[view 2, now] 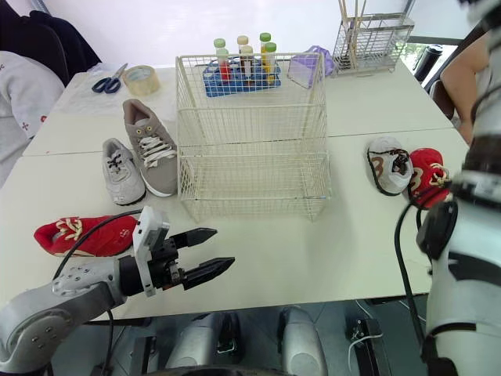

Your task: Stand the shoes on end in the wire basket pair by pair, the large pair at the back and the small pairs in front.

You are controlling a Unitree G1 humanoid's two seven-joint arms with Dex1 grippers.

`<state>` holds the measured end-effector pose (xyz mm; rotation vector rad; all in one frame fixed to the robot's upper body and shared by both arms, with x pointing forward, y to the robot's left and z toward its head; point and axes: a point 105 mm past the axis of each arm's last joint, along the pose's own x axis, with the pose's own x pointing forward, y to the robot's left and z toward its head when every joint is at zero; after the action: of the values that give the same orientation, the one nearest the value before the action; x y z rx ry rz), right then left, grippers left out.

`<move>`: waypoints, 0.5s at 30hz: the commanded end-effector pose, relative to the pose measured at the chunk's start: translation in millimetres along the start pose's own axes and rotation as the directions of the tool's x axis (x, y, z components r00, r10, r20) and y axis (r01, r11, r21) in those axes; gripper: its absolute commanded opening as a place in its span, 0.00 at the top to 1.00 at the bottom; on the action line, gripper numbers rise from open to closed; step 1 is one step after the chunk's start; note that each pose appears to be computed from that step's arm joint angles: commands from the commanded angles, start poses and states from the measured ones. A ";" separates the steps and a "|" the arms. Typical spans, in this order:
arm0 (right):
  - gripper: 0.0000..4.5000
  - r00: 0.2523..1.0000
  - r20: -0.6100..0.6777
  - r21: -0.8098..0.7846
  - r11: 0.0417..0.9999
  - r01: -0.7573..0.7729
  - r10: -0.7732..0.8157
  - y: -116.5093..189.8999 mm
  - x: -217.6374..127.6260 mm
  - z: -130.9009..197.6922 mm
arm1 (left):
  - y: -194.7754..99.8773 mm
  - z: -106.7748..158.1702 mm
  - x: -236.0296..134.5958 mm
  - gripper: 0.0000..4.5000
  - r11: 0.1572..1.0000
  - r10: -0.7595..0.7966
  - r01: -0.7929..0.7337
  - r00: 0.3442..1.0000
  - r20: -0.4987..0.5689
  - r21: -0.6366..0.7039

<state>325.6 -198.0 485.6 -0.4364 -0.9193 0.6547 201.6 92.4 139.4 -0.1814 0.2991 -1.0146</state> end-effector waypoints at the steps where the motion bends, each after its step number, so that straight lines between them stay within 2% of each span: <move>1: 0.95 0.904 0.090 0.035 0.906 -0.421 0.417 52.1 22.7 24.1 | -2.8 2.9 -17.3 0.00 0.997 0.069 -0.069 0.998 0.013 0.017; 4: 0.95 0.776 0.077 0.028 0.776 -0.630 0.626 81.9 23.0 25.3 | 3.2 2.4 -35.7 0.00 0.986 0.165 -0.164 0.985 0.041 -0.016; 6: 0.95 0.711 0.064 0.023 0.711 -0.703 0.700 92.4 20.9 24.8 | 4.0 3.0 -46.1 0.00 0.978 0.205 -0.203 0.977 0.059 -0.041; 9: 0.95 0.604 0.093 0.013 0.606 -0.796 0.791 106.1 16.9 34.5 | -8.6 -1.7 -86.9 0.00 0.950 0.260 -0.239 0.962 0.087 -0.203; 12: 0.95 0.579 0.090 0.004 0.581 -0.814 0.810 109.3 17.8 33.3 | -22.3 -3.6 -128.2 0.00 0.907 0.297 -0.245 0.948 0.109 -0.342; 15: 0.95 0.565 0.076 0.015 0.566 -0.824 0.821 111.2 17.9 26.4 | -15.4 -0.4 -187.1 0.00 0.846 0.458 -0.391 0.881 0.119 -0.363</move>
<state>288.6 -103.5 426.8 -0.8004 -0.6174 1.5601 103.7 220.8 155.4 -0.5251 0.3851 -0.5239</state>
